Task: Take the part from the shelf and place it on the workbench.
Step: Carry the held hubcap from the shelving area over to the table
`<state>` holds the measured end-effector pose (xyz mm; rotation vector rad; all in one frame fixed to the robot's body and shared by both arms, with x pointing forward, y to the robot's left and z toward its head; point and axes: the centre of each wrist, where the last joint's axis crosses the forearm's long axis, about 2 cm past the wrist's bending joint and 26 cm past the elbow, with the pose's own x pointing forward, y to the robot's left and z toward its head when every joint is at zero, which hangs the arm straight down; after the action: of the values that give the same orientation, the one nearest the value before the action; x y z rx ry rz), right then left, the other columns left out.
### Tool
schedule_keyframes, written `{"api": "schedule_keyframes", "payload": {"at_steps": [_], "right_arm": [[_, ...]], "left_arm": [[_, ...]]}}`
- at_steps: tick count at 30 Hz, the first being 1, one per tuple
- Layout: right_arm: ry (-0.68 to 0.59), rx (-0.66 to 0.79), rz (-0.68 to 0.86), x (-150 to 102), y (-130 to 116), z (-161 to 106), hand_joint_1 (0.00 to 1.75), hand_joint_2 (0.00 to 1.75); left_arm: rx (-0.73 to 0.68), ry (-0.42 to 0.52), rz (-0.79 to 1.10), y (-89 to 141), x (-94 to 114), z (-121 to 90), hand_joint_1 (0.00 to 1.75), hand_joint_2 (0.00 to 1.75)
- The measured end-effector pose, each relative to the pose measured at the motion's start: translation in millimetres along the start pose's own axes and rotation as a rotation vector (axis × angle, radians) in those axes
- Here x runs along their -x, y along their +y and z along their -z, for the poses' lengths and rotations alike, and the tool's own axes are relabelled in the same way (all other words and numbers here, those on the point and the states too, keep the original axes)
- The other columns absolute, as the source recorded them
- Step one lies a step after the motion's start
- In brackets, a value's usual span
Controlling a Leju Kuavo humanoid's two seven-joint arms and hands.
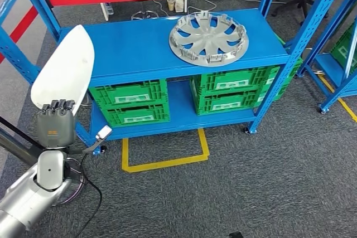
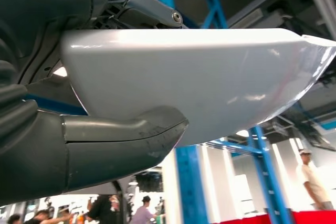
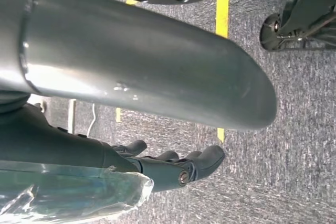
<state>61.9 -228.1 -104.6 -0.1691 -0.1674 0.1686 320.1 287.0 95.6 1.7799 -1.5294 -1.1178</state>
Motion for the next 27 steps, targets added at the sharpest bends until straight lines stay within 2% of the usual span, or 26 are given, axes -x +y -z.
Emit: {"api": "schedule_keyframes", "payload": {"at_steps": [11, 27], "right_arm": [[0.004, -0.001, -0.017, 1.3, 1.3, -0.4, 0.00, 0.00], [0.003, 0.000, -0.030, -2.5, 3.0, -0.9, 0.00, 0.00]], "left_arm": [[0.028, 0.024, -0.010, -2.3, -2.0, -9.8, 1.33, 1.75], [0.059, 0.053, 0.000, -6.7, 6.9, -20.3, 1.33, 1.75]]}}
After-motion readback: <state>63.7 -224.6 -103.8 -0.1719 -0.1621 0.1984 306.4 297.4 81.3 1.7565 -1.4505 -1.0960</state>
